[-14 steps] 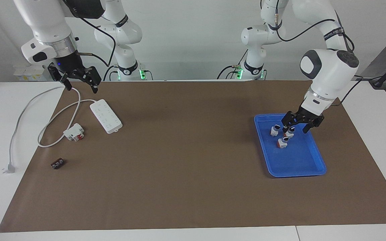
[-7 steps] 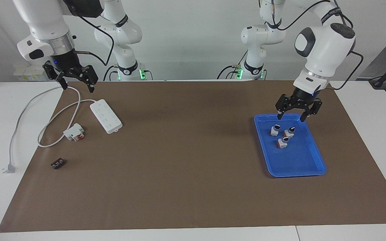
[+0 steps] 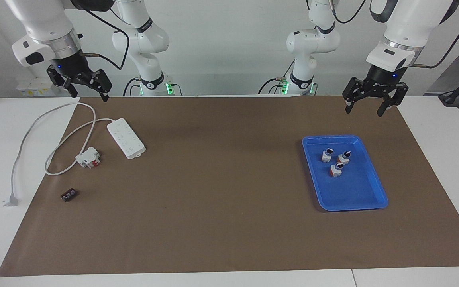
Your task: Turn and place switch with both arms
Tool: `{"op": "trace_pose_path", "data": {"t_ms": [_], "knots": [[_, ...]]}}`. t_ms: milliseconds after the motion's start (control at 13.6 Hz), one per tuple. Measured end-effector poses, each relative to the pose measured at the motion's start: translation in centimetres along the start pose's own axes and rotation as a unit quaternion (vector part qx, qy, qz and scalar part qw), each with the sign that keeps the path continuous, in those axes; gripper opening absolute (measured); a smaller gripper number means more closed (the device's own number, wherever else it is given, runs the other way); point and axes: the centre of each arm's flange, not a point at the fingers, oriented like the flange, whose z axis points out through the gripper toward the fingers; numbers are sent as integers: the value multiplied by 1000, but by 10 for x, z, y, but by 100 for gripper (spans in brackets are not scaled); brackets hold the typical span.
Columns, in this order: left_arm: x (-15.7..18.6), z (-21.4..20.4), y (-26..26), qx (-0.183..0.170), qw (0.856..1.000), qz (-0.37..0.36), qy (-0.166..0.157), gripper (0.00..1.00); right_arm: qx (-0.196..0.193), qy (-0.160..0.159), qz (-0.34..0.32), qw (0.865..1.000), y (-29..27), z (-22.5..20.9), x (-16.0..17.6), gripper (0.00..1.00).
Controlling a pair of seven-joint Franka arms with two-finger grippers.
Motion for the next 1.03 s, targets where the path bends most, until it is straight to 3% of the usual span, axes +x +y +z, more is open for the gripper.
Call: {"op": "trace_pose_path", "data": {"t_ms": [659, 1026], "knots": [[-11, 0, 15, -6, 998, 17, -53, 100, 15, -6, 7, 1000, 2, 3, 2, 100], [-25, -7, -6, -5, 997, 6, -81, 100, 15, -6, -15, 1000, 1, 3, 1, 100]]}}
